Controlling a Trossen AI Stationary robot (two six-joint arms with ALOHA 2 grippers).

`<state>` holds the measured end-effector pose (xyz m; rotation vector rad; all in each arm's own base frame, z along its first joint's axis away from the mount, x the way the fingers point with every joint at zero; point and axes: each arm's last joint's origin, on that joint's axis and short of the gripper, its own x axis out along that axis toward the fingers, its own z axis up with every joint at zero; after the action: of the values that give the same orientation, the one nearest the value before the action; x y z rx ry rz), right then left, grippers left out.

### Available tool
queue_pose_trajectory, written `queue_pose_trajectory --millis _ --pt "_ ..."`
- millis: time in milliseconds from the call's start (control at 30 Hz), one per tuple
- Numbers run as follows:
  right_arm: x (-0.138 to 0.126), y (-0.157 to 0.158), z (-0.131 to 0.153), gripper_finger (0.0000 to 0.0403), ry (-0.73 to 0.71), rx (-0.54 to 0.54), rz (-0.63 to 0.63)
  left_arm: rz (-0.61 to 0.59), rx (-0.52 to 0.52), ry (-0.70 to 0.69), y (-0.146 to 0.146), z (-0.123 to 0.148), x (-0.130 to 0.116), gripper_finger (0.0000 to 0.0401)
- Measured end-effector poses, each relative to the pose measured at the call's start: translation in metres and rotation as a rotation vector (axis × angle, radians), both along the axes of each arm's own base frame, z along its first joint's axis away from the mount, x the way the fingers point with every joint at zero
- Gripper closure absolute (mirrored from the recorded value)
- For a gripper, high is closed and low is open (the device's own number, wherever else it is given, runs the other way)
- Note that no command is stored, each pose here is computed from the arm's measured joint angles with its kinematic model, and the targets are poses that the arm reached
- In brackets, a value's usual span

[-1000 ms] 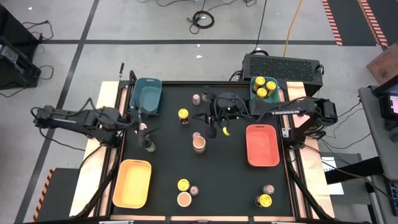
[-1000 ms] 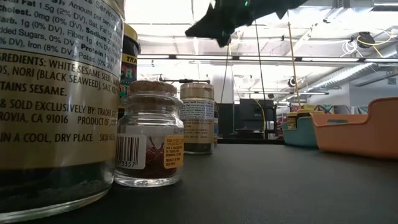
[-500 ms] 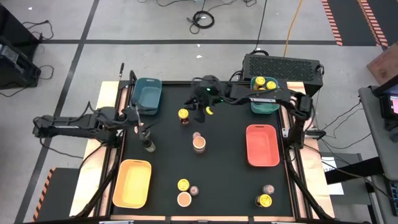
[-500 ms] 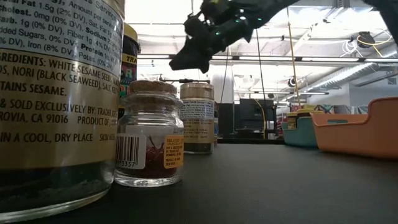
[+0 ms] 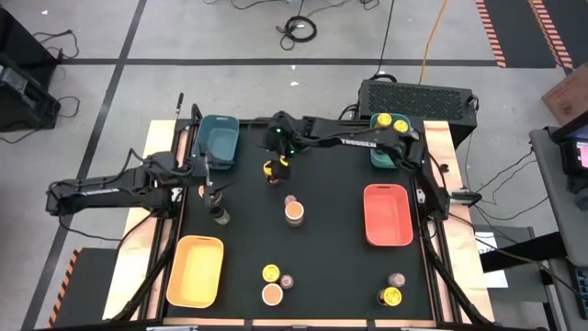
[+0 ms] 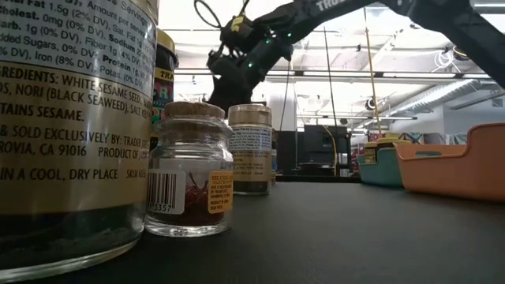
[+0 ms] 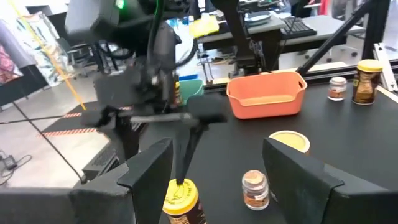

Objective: Sort spices by type
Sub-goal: Put the yellow spice bottle into the green bin

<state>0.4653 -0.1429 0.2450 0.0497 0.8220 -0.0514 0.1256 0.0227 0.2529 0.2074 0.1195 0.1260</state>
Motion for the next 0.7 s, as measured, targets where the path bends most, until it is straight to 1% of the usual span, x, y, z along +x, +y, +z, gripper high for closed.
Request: queue_pose_trajectory --millis 133,200,400,567,700 --pt "0.003 0.004 -0.009 0.0051 0.029 0.006 0.016 -0.009 0.002 0.004 0.0 0.0 0.0 0.015" --pt "0.002 0.006 -0.01 0.0047 0.047 0.013 0.02 -0.015 0.002 0.005 0.0 0.0 0.0 0.015" --pt "0.002 0.008 -0.01 0.0046 0.051 0.014 0.025 -0.017 0.002 0.006 0.0 -0.001 0.0 0.015" --pt "0.007 0.007 -0.026 0.0046 0.076 0.019 0.022 -0.017 0.001 0.006 0.0 -0.001 0.0 0.015" --pt "0.01 0.011 -0.031 0.0046 0.076 0.023 0.029 -0.017 0.0 0.012 0.0 -0.001 0.001 0.015"
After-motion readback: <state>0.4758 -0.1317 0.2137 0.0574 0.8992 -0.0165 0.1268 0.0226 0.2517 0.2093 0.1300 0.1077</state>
